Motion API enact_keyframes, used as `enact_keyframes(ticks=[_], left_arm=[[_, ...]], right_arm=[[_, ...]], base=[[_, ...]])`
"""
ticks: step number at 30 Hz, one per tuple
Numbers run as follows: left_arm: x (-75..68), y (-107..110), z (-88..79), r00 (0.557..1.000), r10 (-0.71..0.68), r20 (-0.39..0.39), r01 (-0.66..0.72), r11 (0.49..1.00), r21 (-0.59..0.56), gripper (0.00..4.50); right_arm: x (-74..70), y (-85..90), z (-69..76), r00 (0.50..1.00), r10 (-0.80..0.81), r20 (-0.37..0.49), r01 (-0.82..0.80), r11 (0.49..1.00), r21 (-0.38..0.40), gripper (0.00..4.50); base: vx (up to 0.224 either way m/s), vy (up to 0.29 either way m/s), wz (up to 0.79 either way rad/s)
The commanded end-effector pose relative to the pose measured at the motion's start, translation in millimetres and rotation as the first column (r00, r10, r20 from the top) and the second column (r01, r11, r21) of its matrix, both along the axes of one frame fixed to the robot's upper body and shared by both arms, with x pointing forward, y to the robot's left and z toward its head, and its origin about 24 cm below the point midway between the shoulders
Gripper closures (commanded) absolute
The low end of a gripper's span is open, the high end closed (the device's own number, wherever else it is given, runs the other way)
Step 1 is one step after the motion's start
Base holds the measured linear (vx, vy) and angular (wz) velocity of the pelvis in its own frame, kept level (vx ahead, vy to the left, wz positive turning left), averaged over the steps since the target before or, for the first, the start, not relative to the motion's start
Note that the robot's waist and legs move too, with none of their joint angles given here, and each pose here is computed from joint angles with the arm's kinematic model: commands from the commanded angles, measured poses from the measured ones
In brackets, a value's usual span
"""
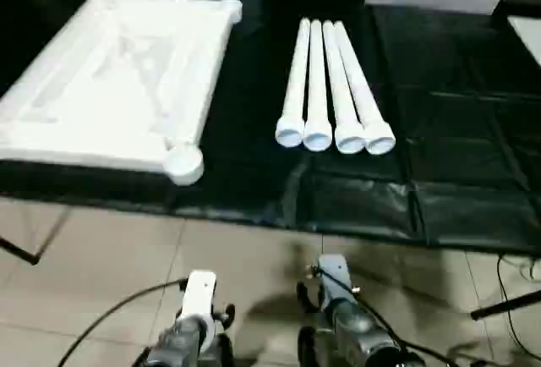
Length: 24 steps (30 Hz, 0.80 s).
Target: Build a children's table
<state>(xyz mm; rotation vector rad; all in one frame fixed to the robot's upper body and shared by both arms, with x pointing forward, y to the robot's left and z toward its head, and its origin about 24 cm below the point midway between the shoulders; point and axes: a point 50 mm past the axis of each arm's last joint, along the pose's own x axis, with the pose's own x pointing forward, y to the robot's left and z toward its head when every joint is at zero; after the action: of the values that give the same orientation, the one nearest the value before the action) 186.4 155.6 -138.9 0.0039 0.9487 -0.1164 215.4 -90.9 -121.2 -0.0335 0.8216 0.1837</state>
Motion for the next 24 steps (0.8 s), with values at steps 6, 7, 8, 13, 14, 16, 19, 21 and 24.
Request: enact_keyframes(ticks=[6, 7, 8, 13, 14, 16, 19, 21, 24], left_arm=[[-2.6, 4, 0.1, 0.999, -0.025, 0.020, 0.025, 1.000, 0.002, 0.08], [-2.4, 5, 0.9, 0.999, -0.030, 0.033, 0.030, 1.000, -0.002, 0.08], [-2.1, 8, 2.7, 0.998, -0.035, 0.061, 0.036, 0.999, -0.009, 0.08], [-19.3, 40, 13.1, 0.982, -0.045, 0.184, 0.049, 0.999, -0.016, 0.08], [-20.2, 42, 14.9, 0.979, -0.047, 0.197, 0.051, 0.999, -0.017, 0.08], [-20.3, 44, 18.5, 0.974, -0.043, 0.224, 0.049, 0.999, -0.023, 0.08], [-20.5, 45, 25.5, 0.959, -0.050, 0.280, 0.066, 0.997, -0.047, 0.08], [-22.8, 44, 32.0, 0.941, -0.066, 0.332, 0.096, 0.993, -0.075, 0.08], [-25.2, 43, 35.3, 0.932, -0.057, 0.357, 0.092, 0.992, -0.081, 0.08]], right_arm=[[-5.9, 2.4, -1.8, 0.999, 0.026, 0.019, -0.026, 0.999, 0.029, 0.00], [-5.6, 3.8, -1.0, 0.998, 0.047, 0.030, -0.048, 0.998, 0.043, 0.00], [-5.1, 5.9, 0.2, 0.994, 0.102, 0.047, -0.104, 0.993, 0.049, 0.00], [-4.5, 8.5, 3.6, 0.984, 0.143, 0.107, -0.152, 0.985, 0.083, 0.00], [-4.4, 8.3, 4.0, 0.983, 0.141, 0.115, -0.151, 0.985, 0.082, 0.00], [-4.3, 8.2, 4.6, 0.984, 0.130, 0.126, -0.142, 0.986, 0.091, 0.00], [-3.5, 8.5, 6.3, 0.978, 0.146, 0.152, -0.162, 0.982, 0.099, 0.00], [-1.9, 10.0, 10.1, 0.966, 0.166, 0.200, -0.194, 0.973, 0.127, 0.00], [-0.5, 8.7, 12.8, 0.961, 0.135, 0.240, -0.170, 0.976, 0.134, 0.00]], base=[[-0.017, -0.074, 0.04], [0.000, 0.000, 0.00], [0.000, 0.000, 0.00], [0.000, 0.000, 0.00], [0.000, 0.000, 0.00], [0.000, 0.000, 0.00], [0.000, 0.000, 0.00], [0.000, 0.000, 0.00], [0.000, 0.000, 0.00]])
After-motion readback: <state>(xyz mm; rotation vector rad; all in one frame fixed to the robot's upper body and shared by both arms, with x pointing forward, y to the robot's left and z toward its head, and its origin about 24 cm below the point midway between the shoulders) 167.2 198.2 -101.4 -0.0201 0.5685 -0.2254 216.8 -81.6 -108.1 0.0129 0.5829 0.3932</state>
